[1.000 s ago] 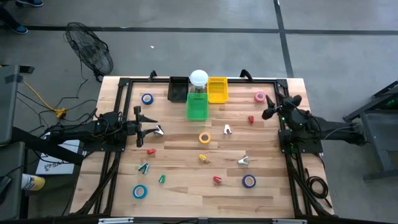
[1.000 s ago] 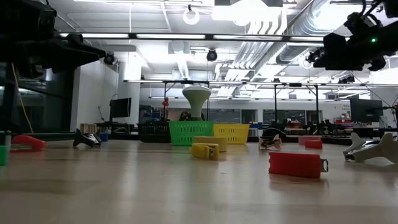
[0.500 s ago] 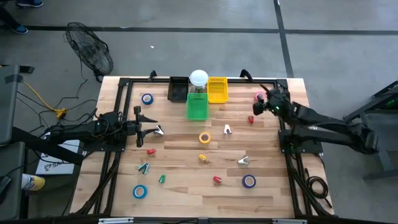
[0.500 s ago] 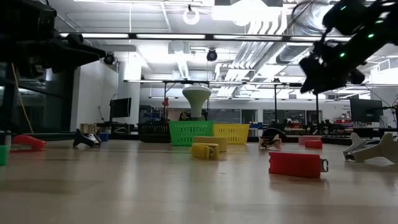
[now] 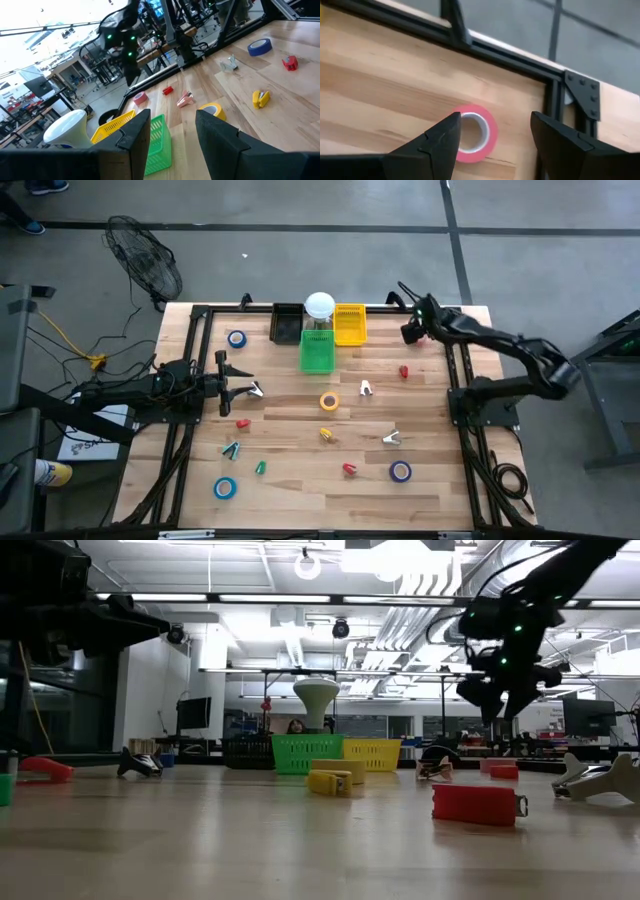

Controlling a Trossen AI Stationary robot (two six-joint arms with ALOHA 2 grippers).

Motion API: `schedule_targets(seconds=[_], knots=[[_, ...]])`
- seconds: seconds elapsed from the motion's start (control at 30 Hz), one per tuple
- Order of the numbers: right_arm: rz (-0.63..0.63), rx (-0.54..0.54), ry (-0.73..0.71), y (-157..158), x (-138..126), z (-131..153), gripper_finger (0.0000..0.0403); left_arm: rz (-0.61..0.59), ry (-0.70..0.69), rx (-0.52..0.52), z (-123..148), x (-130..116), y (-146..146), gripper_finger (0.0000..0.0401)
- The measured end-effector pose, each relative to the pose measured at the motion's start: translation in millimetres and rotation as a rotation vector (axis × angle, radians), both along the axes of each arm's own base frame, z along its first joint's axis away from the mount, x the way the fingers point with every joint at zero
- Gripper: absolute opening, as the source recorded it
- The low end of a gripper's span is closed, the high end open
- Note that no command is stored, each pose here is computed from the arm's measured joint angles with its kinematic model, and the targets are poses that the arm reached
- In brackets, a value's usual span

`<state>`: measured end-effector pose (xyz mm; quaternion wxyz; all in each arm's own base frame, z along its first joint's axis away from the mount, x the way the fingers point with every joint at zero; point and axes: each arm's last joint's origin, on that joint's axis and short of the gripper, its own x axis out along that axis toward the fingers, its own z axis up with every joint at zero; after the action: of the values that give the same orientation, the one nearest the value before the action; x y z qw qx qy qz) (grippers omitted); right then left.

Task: Pick and place Stapler, Stapler remover, tape
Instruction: Put the pink tape into the yellow bin

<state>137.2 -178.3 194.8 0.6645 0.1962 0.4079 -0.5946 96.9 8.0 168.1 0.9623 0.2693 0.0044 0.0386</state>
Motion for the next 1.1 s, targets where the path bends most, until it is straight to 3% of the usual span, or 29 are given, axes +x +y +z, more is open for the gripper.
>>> schedule_targets(seconds=[0.17,0.47,0.83,1.1], knots=[[-0.031,0.106,0.041,-18,7,-5,0.0232,0.0,0.0,0.0,0,0,0,0.0154],[0.082,0.272,0.006,-26,18,-25,0.0232,0.0,0.0,0.0,0,0,0,0.0154],[0.1,0.333,0.033,-31,23,-45,0.0232,0.0,0.0,0.0,0,0,0,0.0154],[0.107,0.311,0.021,-36,27,-49,0.0232,0.0,0.0,0.0,0,0,0,0.0154]])
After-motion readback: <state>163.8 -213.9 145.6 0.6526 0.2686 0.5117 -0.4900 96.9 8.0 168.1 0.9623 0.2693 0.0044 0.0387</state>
